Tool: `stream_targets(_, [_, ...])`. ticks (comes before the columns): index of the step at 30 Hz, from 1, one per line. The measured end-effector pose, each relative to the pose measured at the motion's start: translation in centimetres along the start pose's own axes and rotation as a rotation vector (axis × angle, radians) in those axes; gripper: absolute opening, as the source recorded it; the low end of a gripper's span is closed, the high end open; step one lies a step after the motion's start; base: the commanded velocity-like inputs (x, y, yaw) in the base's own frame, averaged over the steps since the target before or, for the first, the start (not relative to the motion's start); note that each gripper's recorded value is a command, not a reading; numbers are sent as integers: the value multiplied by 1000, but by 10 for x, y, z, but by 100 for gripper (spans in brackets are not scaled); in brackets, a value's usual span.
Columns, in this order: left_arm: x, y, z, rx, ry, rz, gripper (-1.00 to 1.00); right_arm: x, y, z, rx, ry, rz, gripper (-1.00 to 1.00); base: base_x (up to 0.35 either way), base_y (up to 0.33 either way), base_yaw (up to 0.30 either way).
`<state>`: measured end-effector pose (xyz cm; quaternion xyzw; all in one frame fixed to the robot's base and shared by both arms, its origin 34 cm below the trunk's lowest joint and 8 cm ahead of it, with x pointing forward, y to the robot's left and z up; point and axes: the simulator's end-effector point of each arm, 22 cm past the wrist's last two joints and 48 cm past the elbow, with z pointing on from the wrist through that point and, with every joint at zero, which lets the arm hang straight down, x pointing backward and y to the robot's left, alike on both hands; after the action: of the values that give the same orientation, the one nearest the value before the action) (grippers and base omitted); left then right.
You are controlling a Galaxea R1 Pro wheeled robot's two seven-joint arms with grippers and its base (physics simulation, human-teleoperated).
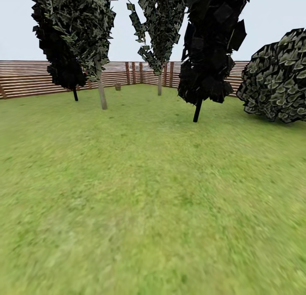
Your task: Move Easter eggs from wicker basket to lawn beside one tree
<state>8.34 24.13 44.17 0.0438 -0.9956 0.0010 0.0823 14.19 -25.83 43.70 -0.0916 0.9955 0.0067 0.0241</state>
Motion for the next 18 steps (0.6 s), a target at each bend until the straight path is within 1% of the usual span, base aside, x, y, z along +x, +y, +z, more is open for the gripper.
stream_targets(6, [0,0,0,1,0,2,100,1,2,0,-1,2,5,100,331,0,0])
stream_targets(10, [0,0,0,0,0,4,100,0,-2,0,2,0,-2,100,331,0,0])
stream_targets(18, [0,0,0,0,0,3,100,0,1,0,-1,1,-2,100,331,0,0])
